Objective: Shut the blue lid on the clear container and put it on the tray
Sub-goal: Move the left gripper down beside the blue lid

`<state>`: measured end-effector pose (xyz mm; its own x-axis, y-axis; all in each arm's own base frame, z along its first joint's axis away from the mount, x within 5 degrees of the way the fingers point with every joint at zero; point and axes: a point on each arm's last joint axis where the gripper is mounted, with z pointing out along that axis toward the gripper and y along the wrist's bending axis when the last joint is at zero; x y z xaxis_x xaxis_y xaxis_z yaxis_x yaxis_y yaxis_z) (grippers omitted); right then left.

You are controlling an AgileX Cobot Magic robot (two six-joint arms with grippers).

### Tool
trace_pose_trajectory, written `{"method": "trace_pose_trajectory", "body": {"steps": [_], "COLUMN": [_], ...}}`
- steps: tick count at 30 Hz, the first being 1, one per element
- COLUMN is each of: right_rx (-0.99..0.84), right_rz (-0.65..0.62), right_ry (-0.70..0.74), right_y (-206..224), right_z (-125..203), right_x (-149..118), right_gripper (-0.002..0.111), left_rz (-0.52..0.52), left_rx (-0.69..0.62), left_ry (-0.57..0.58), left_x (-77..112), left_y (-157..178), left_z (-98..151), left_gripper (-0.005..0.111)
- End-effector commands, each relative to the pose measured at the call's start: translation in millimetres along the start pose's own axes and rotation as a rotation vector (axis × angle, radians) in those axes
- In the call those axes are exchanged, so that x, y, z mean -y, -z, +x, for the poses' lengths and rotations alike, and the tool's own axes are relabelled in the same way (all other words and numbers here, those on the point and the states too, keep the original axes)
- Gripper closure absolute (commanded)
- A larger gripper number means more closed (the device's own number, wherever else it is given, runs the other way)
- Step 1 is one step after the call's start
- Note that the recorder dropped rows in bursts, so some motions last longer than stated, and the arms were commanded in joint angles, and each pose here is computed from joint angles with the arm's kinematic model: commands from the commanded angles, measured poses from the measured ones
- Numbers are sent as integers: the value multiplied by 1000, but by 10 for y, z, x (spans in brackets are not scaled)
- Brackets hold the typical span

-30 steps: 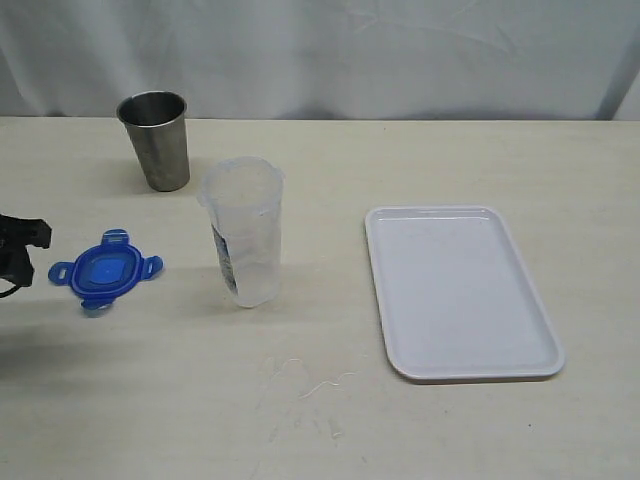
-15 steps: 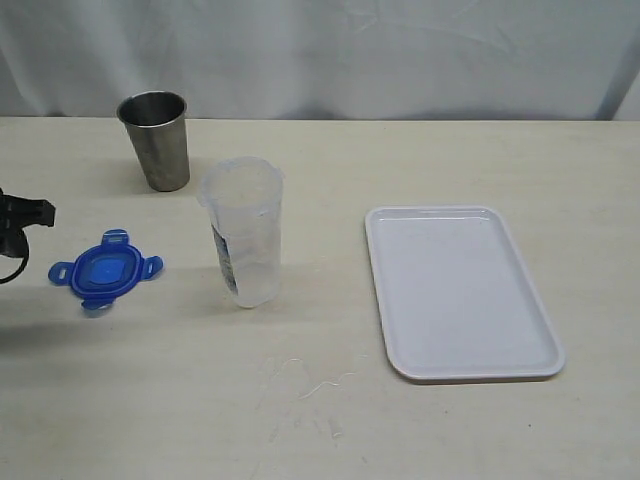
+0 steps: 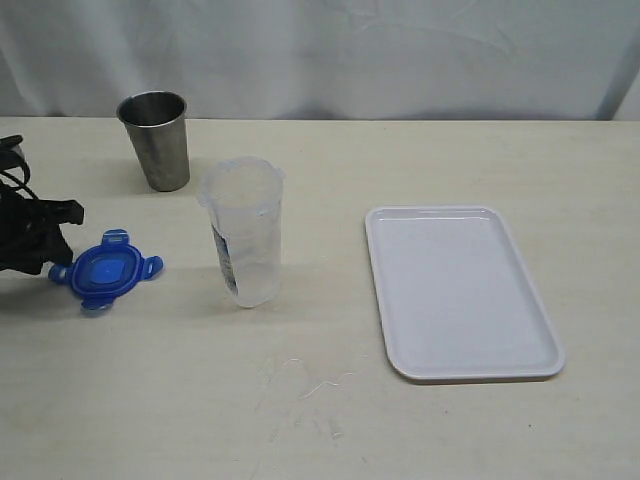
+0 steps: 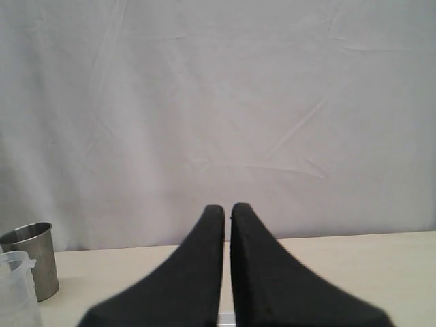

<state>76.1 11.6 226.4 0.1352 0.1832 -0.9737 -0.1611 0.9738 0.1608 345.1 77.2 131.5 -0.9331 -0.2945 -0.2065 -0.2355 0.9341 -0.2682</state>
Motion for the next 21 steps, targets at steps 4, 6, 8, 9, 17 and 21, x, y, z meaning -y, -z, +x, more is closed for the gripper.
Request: {"method": "trace_pose_trajectory", "body": {"steps": [4,6,8,9,17,21], "right_rx": [-8,-8,-8,-8,-8,-8], "right_rz": [-1,-1,-1,-1,-1,-1], "right_ry": [8,8,8,8,8,8], "right_y": [-4,-4,-4,-4,-4,-4], "right_z": [3,3,3,3,3,3], "right_x": [-2,-2,-2,-2,-2,-2], "right_gripper": [104,104,104,104,104,104], "left_rz": [-18,-19,-26,-30,-15,-31], "left_rx": [28,22,1,-11,-85,-43], "left_ry": [-32,-39,-50,-55,-40,-40], "left_x": [-36,-38,-54,-63,-84,-99], "left_y": [-14,-17,-51,-69,-183,-191], "left_z": [-143,-138,-120,-110,-47,-77], "left_gripper": [54,55,55,55,55,55]}}
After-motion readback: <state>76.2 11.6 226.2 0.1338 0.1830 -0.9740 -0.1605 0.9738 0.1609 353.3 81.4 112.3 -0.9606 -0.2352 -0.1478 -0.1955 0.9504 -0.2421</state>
